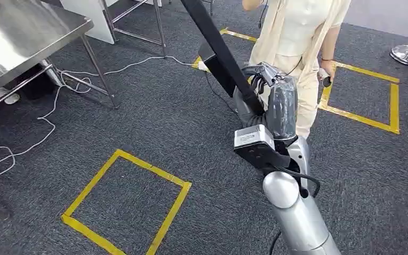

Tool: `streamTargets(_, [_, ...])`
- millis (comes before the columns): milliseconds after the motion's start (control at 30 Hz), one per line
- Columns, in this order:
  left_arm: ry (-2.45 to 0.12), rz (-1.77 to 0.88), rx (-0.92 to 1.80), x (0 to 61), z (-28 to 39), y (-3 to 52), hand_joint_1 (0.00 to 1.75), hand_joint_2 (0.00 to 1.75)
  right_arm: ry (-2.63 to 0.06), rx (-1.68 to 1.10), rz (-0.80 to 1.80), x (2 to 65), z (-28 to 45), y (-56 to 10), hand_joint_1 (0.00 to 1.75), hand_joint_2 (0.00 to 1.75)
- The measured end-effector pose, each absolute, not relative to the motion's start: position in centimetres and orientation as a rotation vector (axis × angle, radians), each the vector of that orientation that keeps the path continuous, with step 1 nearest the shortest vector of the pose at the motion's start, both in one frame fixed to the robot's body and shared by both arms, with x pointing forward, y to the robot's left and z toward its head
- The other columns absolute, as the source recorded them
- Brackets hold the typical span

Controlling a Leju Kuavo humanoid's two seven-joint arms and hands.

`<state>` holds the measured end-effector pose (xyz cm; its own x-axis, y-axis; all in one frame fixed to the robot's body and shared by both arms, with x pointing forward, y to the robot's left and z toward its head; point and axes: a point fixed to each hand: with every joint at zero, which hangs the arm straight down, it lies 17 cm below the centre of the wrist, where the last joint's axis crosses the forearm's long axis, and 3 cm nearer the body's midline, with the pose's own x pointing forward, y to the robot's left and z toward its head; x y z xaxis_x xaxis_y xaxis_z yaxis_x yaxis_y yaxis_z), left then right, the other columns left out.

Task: Take the parts from the cabinet and place them on the table.

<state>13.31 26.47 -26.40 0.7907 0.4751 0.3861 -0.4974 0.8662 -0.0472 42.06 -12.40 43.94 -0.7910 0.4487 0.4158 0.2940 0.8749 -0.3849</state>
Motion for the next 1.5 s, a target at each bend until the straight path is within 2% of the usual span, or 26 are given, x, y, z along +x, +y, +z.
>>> streamTargets(800, [-0.399, 0.521, 0.069, 13.3, -26.4, 26.6, 0.00, 1.75, -2.518, -0.573, 0.436, 43.1, 43.9, -11.8, 1.75, 1.75])
streamTargets(1500, [-0.361, 0.556, 0.111, 12.5, -26.7, 27.4, 0.00, 1.75, -2.472, -0.451, 0.510, 45.1, 42.3, -9.3, 1.75, 1.75])
